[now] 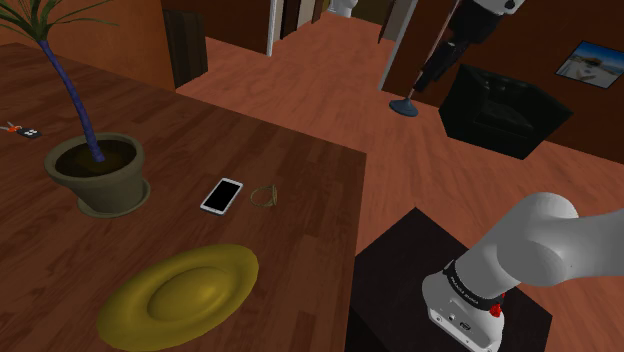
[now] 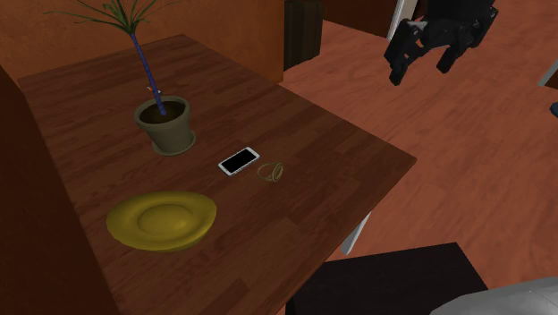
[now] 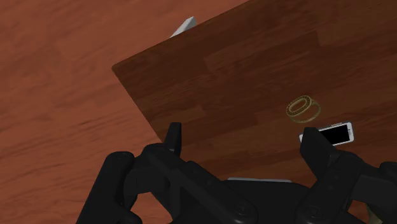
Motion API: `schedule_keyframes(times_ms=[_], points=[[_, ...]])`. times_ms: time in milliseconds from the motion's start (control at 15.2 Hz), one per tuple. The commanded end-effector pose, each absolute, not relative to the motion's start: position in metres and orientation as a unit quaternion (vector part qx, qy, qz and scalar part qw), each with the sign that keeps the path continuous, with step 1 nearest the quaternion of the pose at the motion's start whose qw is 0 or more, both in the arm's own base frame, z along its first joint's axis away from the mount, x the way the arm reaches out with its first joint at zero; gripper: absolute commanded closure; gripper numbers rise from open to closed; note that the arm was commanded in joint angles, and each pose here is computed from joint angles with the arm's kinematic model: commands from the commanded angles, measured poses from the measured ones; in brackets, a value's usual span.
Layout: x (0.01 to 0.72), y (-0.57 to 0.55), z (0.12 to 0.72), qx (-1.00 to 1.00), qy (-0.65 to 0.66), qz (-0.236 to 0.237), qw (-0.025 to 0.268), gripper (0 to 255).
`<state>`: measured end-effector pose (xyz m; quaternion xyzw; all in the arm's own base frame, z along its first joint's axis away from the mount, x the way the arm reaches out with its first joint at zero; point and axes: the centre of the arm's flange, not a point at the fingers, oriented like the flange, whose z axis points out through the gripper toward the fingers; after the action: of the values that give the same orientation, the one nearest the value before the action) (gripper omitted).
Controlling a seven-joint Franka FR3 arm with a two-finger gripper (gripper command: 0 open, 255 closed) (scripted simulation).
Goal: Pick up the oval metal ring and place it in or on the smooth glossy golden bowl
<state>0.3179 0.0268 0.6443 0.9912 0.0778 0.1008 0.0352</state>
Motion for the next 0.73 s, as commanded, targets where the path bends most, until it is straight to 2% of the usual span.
schedule_keyframes(times_ms=[0, 660], points=[[0.318, 0.027, 0.644, 0.991, 0.078, 0.101, 0.035, 0], [0.408, 0.083, 0.554, 0.993, 0.094, 0.054, 0.037, 0]])
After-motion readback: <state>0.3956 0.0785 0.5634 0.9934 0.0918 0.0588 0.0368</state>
